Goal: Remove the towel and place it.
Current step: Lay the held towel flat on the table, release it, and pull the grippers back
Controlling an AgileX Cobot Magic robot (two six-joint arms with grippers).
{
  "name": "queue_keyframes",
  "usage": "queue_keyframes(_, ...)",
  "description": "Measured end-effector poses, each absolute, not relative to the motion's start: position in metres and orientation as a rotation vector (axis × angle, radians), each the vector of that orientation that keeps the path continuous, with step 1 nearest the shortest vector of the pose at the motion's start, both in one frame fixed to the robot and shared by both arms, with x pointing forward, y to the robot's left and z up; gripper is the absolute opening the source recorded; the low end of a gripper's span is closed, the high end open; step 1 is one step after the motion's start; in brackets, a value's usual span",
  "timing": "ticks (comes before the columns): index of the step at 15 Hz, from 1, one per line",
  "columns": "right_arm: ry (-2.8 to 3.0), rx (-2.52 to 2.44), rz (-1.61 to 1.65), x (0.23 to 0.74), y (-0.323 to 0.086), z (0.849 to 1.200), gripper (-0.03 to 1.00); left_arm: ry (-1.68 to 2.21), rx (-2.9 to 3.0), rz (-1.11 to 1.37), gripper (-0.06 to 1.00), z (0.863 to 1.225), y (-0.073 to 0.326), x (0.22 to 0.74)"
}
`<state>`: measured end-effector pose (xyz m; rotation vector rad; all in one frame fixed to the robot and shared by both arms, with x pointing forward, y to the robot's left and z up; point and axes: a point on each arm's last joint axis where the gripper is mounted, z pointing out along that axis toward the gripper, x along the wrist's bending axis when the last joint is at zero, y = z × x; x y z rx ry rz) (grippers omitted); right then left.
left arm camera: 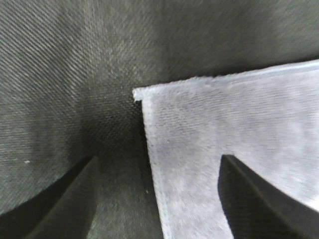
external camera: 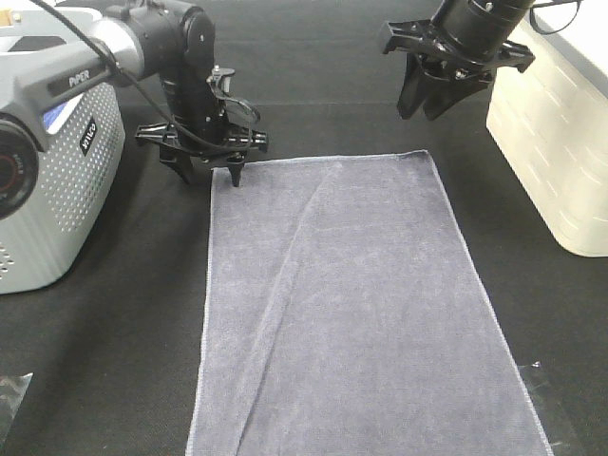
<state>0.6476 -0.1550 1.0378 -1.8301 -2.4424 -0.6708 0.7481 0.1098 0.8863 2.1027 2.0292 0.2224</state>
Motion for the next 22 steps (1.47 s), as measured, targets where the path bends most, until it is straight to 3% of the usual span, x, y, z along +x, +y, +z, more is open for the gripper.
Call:
queue_keyframes(3,-2.443,-1.83,-0.669,0.648,-0.155,1.038,0.35,1.999,2.087,0.269,0.52,0.884,0.11,0.752)
queue_keyframes(6,-2.442,-1.826,-0.659,0.647,-0.155,1.037,0.35,1.98,2.072,0.289,0.49,0.885,0.109,0.755)
queue_keyframes(8,-2.442,-1.826,-0.659,0.647,-0.155,1.037,0.35,1.981,2.074,0.289,0.38,0.883,0.109,0.755)
queue_keyframes(9,-2.442,-1.826,-0.659,0.647,-0.155,1.037,0.35,1.981,2.074,0.289,0.38,0.883,0.109,0.755)
queue_keyframes(11,-2.441,-1.826,-0.656,0.647,-0.155,1.037,0.35,1.984,2.078,0.287,0.24,0.88,0.109,0.755)
queue_keyframes(13,-2.441,-1.824,-0.651,0.646,-0.155,1.037,0.35,1.98,2.089,0.289,0.02,0.878,0.11,0.755)
queue_keyframes(20,-2.442,-1.824,-0.65,0.646,-0.155,1.037,0.35,1.956,2.092,0.338,0.0,0.897,0.111,0.758)
queue_keyframes(22,-2.442,-1.824,-0.65,0.646,-0.155,1.037,0.35,1.945,2.073,0.351,0.04,0.908,0.11,0.76)
